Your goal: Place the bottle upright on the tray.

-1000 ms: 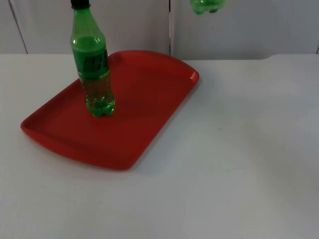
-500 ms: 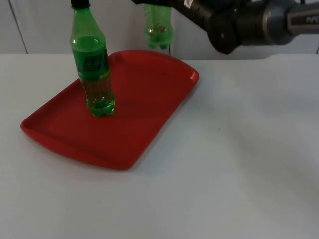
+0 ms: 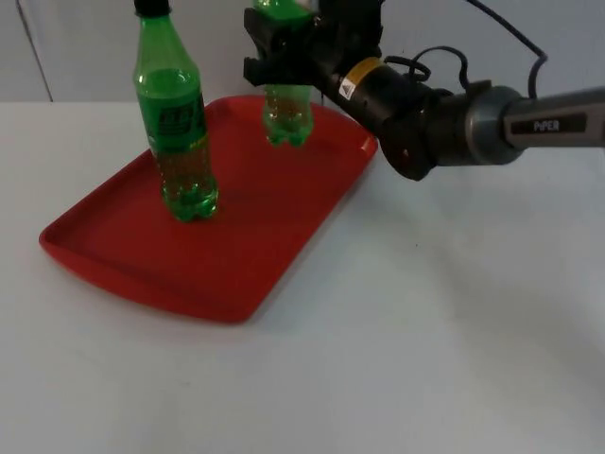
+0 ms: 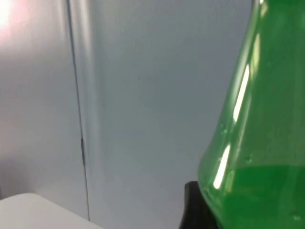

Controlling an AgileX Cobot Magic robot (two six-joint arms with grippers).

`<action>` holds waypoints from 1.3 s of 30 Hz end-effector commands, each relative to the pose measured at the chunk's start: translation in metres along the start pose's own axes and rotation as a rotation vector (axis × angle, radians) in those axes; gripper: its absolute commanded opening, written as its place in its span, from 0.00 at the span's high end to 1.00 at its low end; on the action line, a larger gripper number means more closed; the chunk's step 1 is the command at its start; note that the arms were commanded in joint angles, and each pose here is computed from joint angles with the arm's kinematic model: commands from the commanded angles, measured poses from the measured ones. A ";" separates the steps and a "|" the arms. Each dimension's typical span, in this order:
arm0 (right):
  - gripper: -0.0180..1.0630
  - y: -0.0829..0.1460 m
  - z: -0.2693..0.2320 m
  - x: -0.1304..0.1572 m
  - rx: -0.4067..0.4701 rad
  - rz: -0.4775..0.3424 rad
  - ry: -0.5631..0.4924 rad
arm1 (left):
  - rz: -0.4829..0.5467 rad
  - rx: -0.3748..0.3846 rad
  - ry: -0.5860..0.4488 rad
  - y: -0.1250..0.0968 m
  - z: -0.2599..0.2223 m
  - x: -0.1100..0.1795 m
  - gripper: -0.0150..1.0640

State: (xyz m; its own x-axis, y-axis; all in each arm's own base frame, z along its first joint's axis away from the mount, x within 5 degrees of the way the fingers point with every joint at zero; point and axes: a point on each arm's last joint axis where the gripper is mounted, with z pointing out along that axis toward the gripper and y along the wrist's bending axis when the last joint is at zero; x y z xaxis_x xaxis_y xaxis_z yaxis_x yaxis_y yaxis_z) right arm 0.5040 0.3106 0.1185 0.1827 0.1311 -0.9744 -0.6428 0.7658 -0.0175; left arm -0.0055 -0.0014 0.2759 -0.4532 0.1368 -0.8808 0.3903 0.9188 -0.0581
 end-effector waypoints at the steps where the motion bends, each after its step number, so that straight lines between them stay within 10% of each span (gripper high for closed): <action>1: 0.98 0.005 0.001 -0.002 -0.020 -0.023 -0.040 | -0.005 0.012 0.003 0.000 0.001 0.001 0.01; 20: 0.98 0.006 -0.007 0.027 -0.019 -0.014 0.013 | -0.005 0.012 0.003 0.000 0.001 0.001 0.01; 32: 0.36 0.005 -0.007 0.028 -0.015 -0.013 0.025 | -0.005 0.012 0.003 0.000 0.001 0.001 0.01; 39: 0.31 0.005 -0.007 0.028 -0.014 -0.012 0.025 | -0.005 0.012 0.003 0.000 0.001 0.001 0.01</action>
State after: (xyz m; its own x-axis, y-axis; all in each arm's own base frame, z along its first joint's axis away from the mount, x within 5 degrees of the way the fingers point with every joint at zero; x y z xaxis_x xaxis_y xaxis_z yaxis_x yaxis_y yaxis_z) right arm 0.5021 0.3101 0.0815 0.1508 0.1036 -0.9831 -0.6461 0.7630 -0.0186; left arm -0.0055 -0.0014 0.2759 -0.4532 0.1368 -0.8808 0.3903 0.9188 -0.0581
